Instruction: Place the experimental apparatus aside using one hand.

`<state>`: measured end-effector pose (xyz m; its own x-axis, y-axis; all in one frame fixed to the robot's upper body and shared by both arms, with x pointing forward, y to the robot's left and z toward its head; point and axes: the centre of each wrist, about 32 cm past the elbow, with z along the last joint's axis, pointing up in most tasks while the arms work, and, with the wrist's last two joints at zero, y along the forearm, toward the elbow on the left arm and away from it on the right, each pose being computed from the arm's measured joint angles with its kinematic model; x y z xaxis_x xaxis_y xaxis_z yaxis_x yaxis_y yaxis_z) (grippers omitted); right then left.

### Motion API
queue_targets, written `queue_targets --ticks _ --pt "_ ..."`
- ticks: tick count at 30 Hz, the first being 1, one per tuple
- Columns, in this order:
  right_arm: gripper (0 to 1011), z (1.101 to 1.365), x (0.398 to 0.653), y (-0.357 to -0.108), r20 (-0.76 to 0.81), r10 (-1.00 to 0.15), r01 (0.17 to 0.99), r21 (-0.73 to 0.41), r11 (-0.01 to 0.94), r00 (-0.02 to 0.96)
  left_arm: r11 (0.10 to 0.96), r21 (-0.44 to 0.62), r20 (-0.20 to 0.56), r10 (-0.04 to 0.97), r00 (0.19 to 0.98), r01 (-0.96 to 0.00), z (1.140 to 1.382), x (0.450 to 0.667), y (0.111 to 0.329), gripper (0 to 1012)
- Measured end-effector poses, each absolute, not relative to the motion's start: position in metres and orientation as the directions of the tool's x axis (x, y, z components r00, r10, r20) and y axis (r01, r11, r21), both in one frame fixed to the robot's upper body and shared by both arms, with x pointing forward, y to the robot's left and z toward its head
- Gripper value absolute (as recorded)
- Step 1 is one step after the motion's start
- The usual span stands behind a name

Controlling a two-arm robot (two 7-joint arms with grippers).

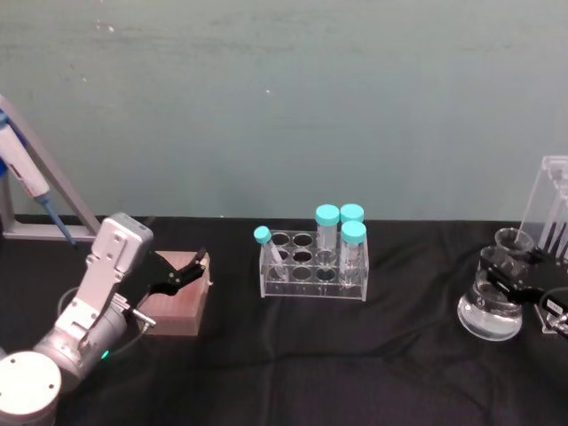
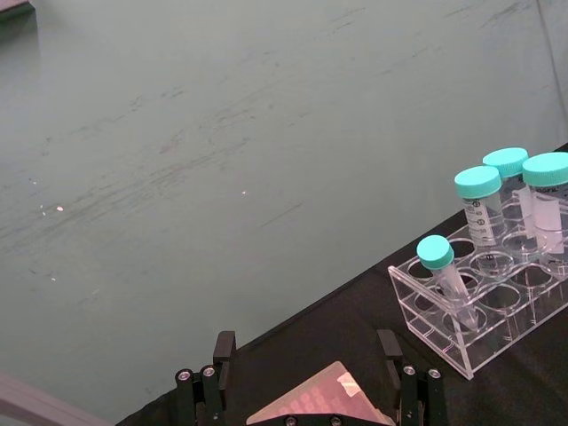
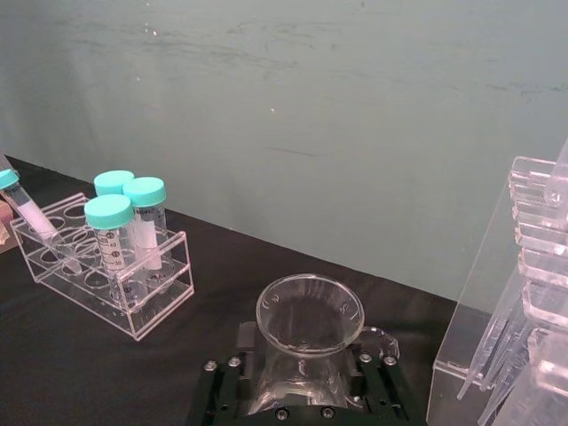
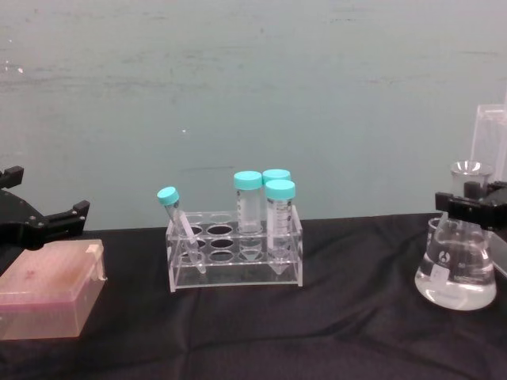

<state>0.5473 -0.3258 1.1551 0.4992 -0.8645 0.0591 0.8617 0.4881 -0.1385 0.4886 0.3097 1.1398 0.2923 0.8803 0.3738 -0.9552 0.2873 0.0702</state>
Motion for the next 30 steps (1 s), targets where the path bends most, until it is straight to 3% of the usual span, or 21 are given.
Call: queue_targets --ticks 4,15,30 --pt "684 1.1551 0.5473 -0.3258 0.059 -0.864 0.862 -0.138 0.488 0.499 0.287 0.07 0.374 0.88 0.292 -0.955 1.1398 0.4886 0.3097 1000" --pt "981 1.1554 0.5474 -0.3259 0.059 -0.865 0.862 -0.137 0.488 0.499 0.287 0.07 0.374 0.88 0.292 -0.955 1.1398 0.4886 0.3097 1000" --pt "1000 1.1555 0.5474 -0.3261 0.06 -0.865 0.863 -0.135 0.487 0.498 0.287 0.07 0.374 0.88 0.292 -0.955 1.1398 0.4886 0.3097 1000"
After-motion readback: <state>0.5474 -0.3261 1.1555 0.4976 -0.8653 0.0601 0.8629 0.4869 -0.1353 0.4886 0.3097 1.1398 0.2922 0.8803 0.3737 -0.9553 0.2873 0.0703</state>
